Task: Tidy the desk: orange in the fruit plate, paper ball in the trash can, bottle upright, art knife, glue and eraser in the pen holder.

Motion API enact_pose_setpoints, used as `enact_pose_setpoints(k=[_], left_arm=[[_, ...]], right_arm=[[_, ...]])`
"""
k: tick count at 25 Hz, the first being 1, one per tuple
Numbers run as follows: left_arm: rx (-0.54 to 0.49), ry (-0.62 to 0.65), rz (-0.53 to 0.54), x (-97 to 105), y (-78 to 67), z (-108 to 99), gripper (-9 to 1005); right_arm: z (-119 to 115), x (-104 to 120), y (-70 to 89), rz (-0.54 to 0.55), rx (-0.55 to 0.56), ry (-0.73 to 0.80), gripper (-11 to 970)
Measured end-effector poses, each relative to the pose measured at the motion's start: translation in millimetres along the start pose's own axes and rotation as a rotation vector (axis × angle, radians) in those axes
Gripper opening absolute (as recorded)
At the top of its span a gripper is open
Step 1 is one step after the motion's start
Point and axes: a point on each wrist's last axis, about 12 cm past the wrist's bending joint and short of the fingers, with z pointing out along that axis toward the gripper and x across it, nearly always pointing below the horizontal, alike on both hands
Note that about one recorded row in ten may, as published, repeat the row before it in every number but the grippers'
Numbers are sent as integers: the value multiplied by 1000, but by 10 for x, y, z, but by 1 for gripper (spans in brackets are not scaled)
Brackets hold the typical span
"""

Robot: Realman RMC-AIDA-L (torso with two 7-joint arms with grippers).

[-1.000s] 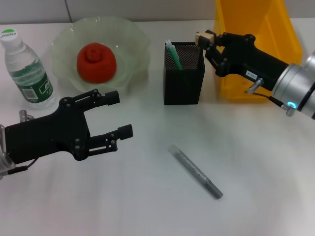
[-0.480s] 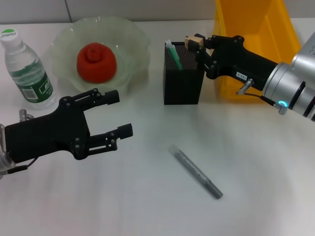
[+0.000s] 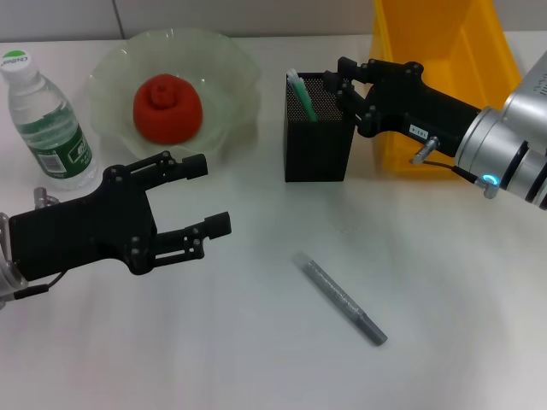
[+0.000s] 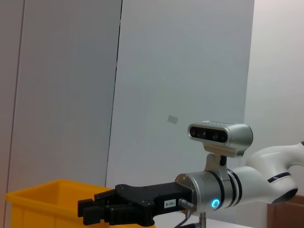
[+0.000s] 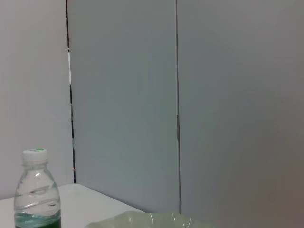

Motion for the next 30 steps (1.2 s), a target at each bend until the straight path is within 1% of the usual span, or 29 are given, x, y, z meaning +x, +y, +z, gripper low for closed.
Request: enact_pose_setpoints(k=[3,8,12,18,22,23,26,27,28,30], left_arm=[[0,0,0,0,0,1,787],[0,-1,0,-1,1,1,787],[-2,-3,1,-6,4,-3,787],[-4,-3,5,-15,12,-11,787],[-4,-3,10,-25,17,-11,787],[-4,-3,10,-25,17,-11,787],[-2,-5,13,-33,19,-10,787],[-3,-6,14,-34,20,-11,787],[-4,-7,14,-36,22,-13,787],[-5,-8,14,-37,23,-15,787]], right_arm=[[1,-1,0,-1,0,0,236],[-2,-30,1,-7,-5,-15,239],[-60,-54,44,2,-34,-58,241],[-166,-71,200,10,-136,-124,245],[-177,-53,338,-18,-251,-84,247],[-177,-53,338,-18,-251,-84,248],[-182,-100,348,41,-287,-53,250],[-203,-198,301,98,-308,-26,250],[-203,-198,301,98,-308,-26,251],[-237,-345,222,144,-330,24,252]])
